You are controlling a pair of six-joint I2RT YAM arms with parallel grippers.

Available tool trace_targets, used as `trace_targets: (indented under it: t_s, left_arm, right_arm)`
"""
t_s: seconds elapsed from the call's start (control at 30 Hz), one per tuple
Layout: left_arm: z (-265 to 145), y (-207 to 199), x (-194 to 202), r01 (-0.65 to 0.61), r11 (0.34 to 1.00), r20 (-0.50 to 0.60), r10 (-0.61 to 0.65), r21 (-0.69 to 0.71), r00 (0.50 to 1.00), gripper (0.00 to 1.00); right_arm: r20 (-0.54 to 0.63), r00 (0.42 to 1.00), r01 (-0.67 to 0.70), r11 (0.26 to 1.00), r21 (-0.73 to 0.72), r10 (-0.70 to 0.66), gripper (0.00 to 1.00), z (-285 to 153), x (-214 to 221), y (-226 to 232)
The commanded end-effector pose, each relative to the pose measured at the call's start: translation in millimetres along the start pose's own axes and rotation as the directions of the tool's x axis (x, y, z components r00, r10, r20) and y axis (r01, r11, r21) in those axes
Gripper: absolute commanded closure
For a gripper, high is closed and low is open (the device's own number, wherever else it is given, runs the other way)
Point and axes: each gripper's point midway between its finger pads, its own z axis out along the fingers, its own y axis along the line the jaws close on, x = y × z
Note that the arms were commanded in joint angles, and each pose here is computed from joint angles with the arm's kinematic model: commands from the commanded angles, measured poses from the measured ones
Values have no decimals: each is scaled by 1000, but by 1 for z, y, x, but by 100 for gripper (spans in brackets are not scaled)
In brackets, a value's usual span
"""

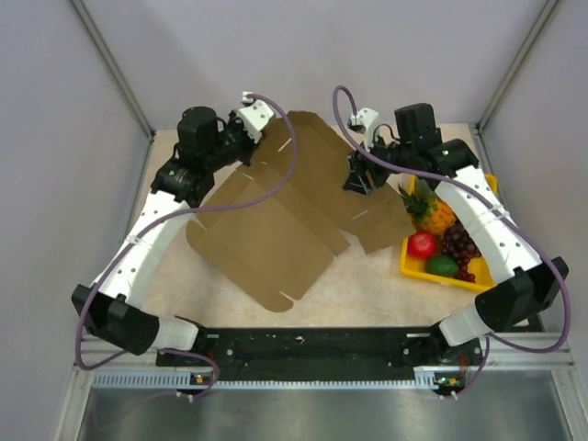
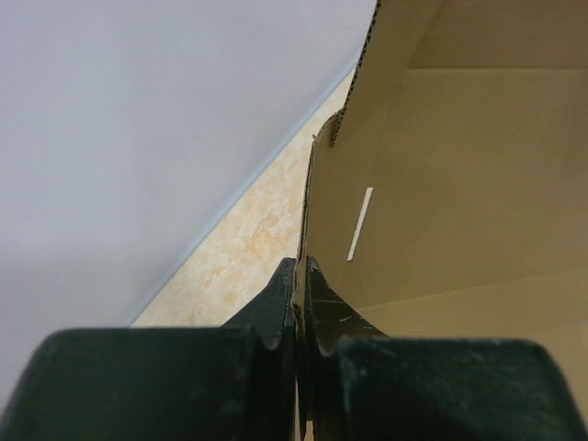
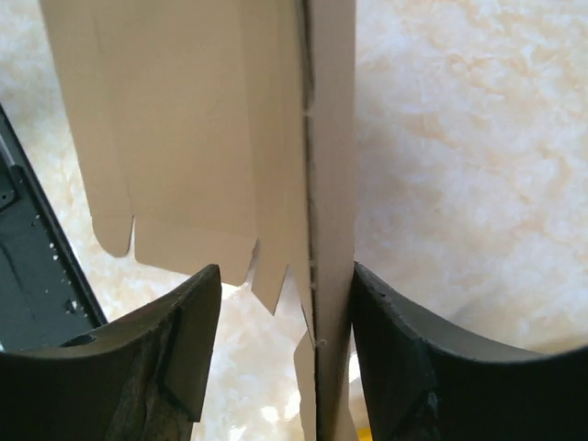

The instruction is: Fold the paper box

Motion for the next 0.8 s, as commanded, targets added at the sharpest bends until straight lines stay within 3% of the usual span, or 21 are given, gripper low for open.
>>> trace_targets:
  t_s: [0.0,0.07,0.13,0.17,0.23,0.33,0.37,0.4,0.43,0.47,0.5,0.57,0.6,0.7,0.77]
  left_arm:
    - [-30,-17,-49,-53,995,164,39,82,986,100]
    - [-33,-18,-50,-52,995,165,37,84,986,100]
    - [-33,-19,-50,-45,995,158,31,90,987,100]
    - [-35,-18,-52,-40,994,162,24,97,987,100]
    - [-39,-19,-54,-29,993,173,8,115,985,100]
    - [-48,-21,-56,-13,989,207,-18,145,978,100]
    - [-48,-19,-51,-2,991,202,-25,135,979,100]
    - [-50,-11,-51,23,996,194,-40,91,980,95]
    - [-54,-5,-54,46,998,197,-56,51,979,82]
    - [-58,1,-57,80,997,200,-83,23,976,65]
    - [-63,5,-61,152,988,210,-149,3,966,31]
    - [-83,15,-88,242,970,266,-228,-20,937,26]
    - [-89,14,-100,349,937,283,-338,11,898,26]
    - [-110,10,-146,490,863,340,-500,121,797,29]
    - [-114,-1,-177,464,846,357,-532,263,768,30]
  right_arm:
    - [101,991,84,996,20,-86,42,-2,-42,-11]
    - [119,989,80,996,35,-84,43,-3,-54,-16]
    - [129,988,74,994,82,-84,50,-8,-63,-25]
    - [135,987,75,993,89,-87,65,-10,-64,-26]
    - [140,986,68,989,130,-86,73,-14,-65,-35]
    - [152,980,107,984,140,-128,100,-19,-71,-35]
    - [163,977,117,985,129,-138,100,-22,-74,-31]
    - [177,975,115,985,132,-138,100,-28,-77,-28]
    - [186,974,103,986,128,-126,100,-31,-78,-27]
    - [202,974,86,993,85,-102,100,-32,-79,-18]
    - [211,973,77,994,77,-92,100,-35,-80,-16]
    - [208,977,27,998,59,-39,100,-33,-77,-13]
    - [207,978,15,998,56,-26,100,-33,-75,-13]
    - [194,980,-43,998,46,34,100,-30,-68,-11]
    - [196,979,-55,998,19,51,100,-30,-67,-5]
